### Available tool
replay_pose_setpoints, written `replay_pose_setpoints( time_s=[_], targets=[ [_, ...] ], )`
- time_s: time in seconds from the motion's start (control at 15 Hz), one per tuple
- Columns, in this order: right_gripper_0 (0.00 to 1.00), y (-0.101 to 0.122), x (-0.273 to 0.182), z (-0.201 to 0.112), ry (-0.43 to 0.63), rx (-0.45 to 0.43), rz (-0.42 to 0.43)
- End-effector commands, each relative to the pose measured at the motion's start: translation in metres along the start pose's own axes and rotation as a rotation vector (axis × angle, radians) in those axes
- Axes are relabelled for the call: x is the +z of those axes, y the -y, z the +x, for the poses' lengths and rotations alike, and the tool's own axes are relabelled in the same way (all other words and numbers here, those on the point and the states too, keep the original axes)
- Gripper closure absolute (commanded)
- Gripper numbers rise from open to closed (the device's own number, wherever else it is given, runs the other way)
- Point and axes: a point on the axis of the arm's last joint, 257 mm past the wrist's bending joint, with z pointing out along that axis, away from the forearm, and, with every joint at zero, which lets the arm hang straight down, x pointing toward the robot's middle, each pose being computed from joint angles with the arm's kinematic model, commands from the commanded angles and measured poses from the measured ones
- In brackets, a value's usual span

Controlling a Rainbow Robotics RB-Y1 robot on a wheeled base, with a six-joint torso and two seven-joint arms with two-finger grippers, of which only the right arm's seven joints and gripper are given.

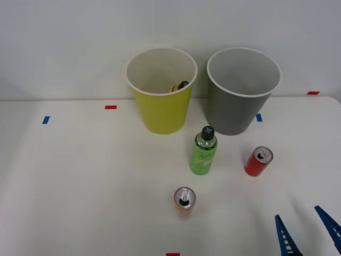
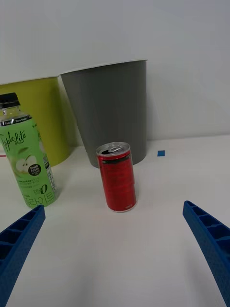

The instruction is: Put cans in the gray bin, plastic bottles in the light green bin

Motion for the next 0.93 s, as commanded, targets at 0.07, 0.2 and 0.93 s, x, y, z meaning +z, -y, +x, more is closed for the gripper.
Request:
replay_pose_setpoints(
  time_s=[0.07, 0.2, 0.93],
  targets=[
    [0.0, -0.01, -0.001, -0.003, 0.011, -0.039, -0.039],
    [0.0, -0.018, -0.004, -0.011, 0.04, -0.067, -0.079],
    [0.0, -0.014, -0.037, -0.004, 0.009, -0.122, 0.026]
  ],
)
